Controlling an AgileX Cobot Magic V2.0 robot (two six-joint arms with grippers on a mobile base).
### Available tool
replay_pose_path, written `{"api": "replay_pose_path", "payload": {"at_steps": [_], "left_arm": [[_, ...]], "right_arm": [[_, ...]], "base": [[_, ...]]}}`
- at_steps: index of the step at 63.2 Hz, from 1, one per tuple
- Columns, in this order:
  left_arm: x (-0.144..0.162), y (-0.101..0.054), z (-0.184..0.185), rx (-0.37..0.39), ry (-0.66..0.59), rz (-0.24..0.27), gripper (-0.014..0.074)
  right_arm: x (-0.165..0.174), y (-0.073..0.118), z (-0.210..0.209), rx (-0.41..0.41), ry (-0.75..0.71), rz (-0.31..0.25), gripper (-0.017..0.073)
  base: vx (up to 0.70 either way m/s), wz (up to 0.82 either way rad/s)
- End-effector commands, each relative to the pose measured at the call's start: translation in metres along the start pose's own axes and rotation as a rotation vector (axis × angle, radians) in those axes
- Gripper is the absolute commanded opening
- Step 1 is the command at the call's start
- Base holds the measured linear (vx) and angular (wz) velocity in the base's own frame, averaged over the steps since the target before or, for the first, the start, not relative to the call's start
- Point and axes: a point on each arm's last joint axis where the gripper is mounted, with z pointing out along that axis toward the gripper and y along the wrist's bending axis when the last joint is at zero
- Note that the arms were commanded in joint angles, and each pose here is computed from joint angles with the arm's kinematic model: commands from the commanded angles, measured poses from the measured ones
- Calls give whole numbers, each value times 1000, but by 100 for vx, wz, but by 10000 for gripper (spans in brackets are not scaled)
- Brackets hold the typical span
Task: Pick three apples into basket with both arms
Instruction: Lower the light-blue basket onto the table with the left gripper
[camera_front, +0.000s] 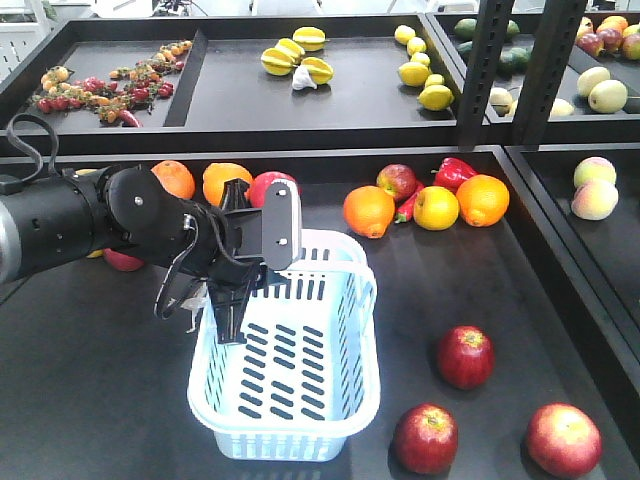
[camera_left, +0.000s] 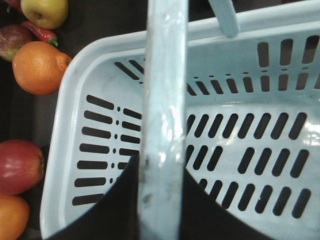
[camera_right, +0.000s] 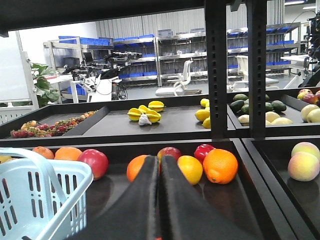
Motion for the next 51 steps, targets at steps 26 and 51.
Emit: {"api": "replay_pose_path", "payload": {"at_steps": [26, 51], "left_arm": [[-13, 4, -23, 1, -52, -15, 470], [-23, 7, -55, -61, -87, -72, 580]], "right_arm": [[-3, 0, -1, -2, -72, -3, -9], [-3, 0, -1, -2, -72, -3, -9]], "base": [[0, 0], [0, 0]]}}
